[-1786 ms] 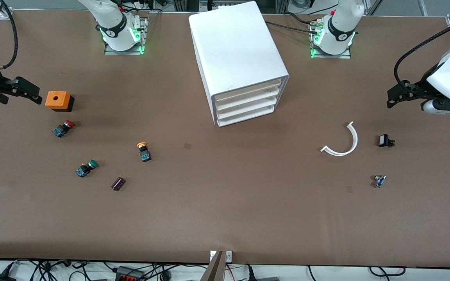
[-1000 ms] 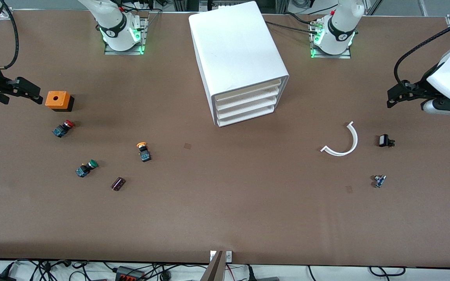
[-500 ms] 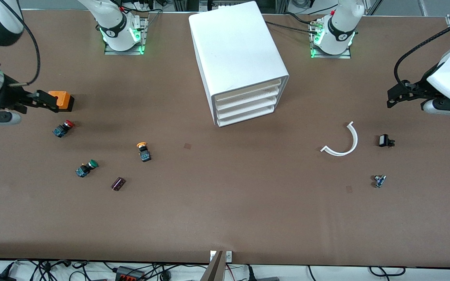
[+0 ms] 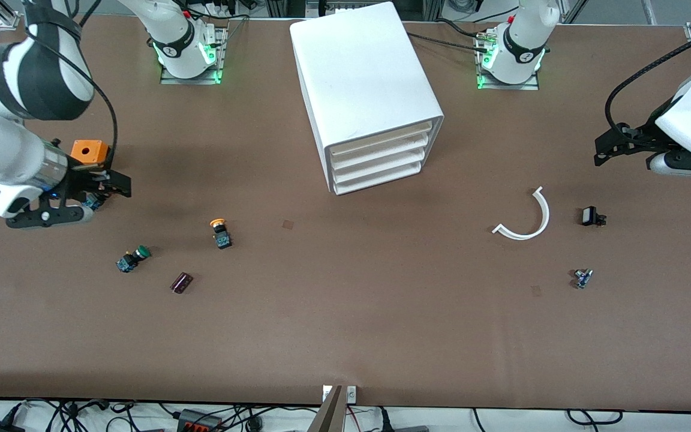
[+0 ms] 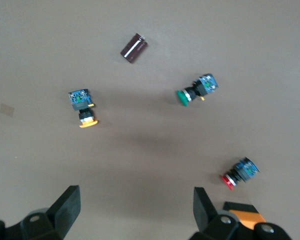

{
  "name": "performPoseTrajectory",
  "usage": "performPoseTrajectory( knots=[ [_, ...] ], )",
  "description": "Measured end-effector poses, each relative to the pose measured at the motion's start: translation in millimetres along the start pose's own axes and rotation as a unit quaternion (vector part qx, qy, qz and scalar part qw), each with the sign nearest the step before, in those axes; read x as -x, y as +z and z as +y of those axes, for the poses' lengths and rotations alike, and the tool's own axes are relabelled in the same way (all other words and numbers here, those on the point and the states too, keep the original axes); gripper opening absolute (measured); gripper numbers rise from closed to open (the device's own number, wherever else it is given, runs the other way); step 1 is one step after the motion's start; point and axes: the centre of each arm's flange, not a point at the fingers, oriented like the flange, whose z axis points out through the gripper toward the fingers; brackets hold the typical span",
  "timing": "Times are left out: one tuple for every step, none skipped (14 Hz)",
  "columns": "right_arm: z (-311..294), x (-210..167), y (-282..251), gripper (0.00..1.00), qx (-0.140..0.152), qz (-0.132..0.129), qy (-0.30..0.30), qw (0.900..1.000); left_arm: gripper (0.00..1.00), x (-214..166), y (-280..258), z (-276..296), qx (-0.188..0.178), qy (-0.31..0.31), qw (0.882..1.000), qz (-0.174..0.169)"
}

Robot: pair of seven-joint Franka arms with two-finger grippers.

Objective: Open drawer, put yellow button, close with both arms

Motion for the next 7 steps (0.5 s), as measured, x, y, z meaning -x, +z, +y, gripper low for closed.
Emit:
performPoseTrajectory(
  knots=[
    [-5.7, -6.3, 8.8, 1.0, -0.006, 0.004, -0.002, 1.0, 1.0, 0.3, 0.2, 0.1, 0.0, 0.0, 1.0, -0.001],
    [-11.7, -12.5, 18.1, 1.0, -0.009, 0.007, -0.005, 1.0, 1.0, 1.6, 1.1, 0.2, 0.0, 0.0, 1.0, -0.007],
    [-18.4, -18.9, 28.4, 1.0, -0.01, 0.01, -0.007, 1.0, 1.0, 4.2, 2.5, 0.5, 0.001, 0.0, 1.0, -0.018],
    [-25.3, -24.7, 40.0, 1.0, -0.01, 0.011, -0.009, 1.0, 1.0, 7.9, 3.5, 1.0, 0.001, 0.001, 0.999, -0.034],
    [-31.0, -29.3, 52.6, 1.0, -0.01, 0.007, -0.011, 1.0, 1.0, 13.0, 4.3, 2.2, 0.004, 0.001, 0.999, -0.054],
    [-35.5, -33.1, 64.7, 1.0, -0.01, 0.002, -0.014, 1.0, 1.0, 18.3, 4.8, 6.0, 0.015, 0.002, 0.997, -0.075],
    [-40.4, -36.8, 76.2, 1.0, -0.01, -0.001, -0.017, 1.0, 1.0, 23.5, 5.5, 12.8, 0.038, 0.004, 0.995, -0.096]
  ],
)
